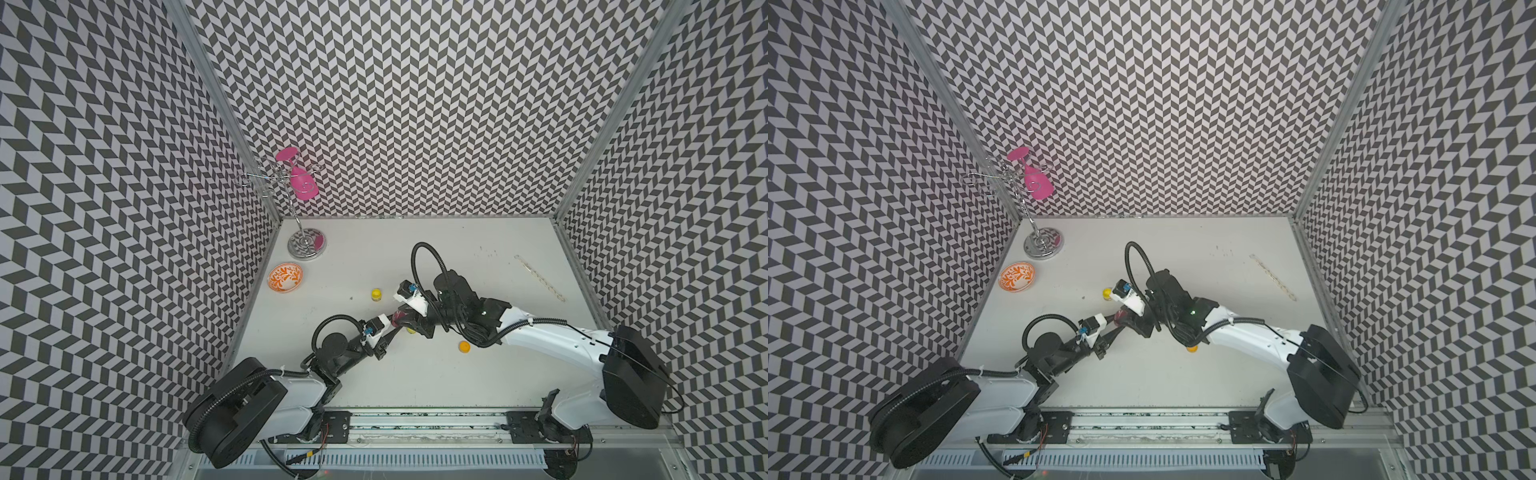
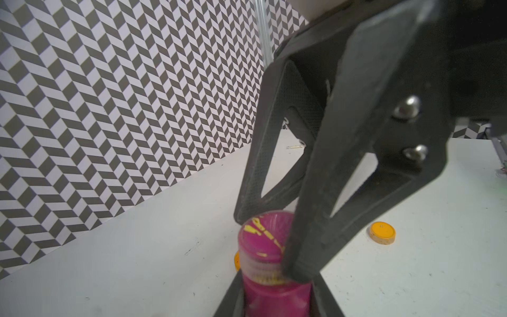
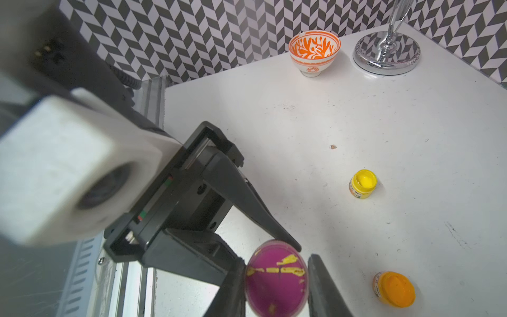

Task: Close the paint jar lid
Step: Close the lid on the paint jar.

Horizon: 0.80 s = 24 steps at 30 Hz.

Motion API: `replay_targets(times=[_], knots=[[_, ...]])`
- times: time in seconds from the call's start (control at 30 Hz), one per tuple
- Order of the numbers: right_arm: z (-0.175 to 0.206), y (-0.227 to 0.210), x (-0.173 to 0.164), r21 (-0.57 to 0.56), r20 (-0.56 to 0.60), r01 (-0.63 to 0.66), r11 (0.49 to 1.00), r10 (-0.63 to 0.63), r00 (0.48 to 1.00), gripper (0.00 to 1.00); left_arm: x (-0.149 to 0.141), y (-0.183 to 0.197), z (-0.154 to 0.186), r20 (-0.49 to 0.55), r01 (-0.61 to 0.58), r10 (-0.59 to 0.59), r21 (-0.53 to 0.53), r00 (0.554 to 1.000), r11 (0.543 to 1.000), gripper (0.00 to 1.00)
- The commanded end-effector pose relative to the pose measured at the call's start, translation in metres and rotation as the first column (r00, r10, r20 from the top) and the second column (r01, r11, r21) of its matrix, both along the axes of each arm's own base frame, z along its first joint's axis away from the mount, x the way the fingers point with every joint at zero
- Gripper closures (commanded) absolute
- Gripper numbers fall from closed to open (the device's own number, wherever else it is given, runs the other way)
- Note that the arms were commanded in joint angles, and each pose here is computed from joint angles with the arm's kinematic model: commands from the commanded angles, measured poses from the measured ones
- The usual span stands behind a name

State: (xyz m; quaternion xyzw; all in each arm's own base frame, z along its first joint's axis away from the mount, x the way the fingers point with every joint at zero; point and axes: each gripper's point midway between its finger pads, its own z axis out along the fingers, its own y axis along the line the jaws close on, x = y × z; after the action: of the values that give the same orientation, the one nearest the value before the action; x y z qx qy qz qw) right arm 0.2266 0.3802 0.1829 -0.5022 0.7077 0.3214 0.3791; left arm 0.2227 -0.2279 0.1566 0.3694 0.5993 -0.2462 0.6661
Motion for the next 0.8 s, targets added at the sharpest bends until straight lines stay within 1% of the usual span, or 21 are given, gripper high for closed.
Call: replay_targets(times=[0.0,0.13,0.27,0.43,0.47,0.53,0.57,0.63,0.77], knots=[[-0.045,-0.006,-0.006,-0.116,-0.115,0.067,0.991,-0.08,0.99,0.77,-0.022,0.006,0.114,0.343,0.068,0.03,-0.269,0.939,0.961,0.71],[-0.041,-0.001,-0.006,-0.087,-0.135,0.112,0.99,-0.123,0.983,0.77,-0.014,0.017,0.119,0.341,-0.003,0.116,-0.315,0.933,0.949,0.71],[-0.053,0.004,-0.005,-0.117,-0.157,0.164,0.979,-0.182,0.971,0.78,-0.009,0.023,0.122,0.33,-0.042,0.161,-0.341,0.93,0.939,0.72],[-0.067,0.013,-0.005,-0.105,-0.231,0.261,0.96,-0.279,0.932,0.78,0.0,0.035,0.121,0.307,-0.126,0.243,-0.354,0.92,0.927,0.72],[-0.07,0.016,-0.007,-0.107,-0.237,0.269,0.957,-0.287,0.928,0.78,0.003,0.038,0.12,0.298,-0.148,0.263,-0.359,0.918,0.921,0.72],[-0.078,0.018,-0.005,-0.125,-0.237,0.331,0.935,-0.352,0.906,0.78,0.008,0.044,0.119,0.278,-0.193,0.306,-0.367,0.911,0.91,0.72],[-0.08,0.021,-0.006,-0.126,-0.236,0.343,0.931,-0.364,0.901,0.79,0.01,0.046,0.118,0.271,-0.21,0.321,-0.369,0.907,0.905,0.72],[-0.084,0.026,-0.006,-0.124,-0.266,0.363,0.924,-0.383,0.885,0.79,0.012,0.052,0.118,0.261,-0.242,0.353,-0.377,0.898,0.894,0.73],[-0.09,0.04,-0.016,-0.132,-0.308,0.334,0.933,-0.359,0.881,0.78,0.011,0.056,0.116,0.268,-0.255,0.369,-0.378,0.89,0.89,0.72]])
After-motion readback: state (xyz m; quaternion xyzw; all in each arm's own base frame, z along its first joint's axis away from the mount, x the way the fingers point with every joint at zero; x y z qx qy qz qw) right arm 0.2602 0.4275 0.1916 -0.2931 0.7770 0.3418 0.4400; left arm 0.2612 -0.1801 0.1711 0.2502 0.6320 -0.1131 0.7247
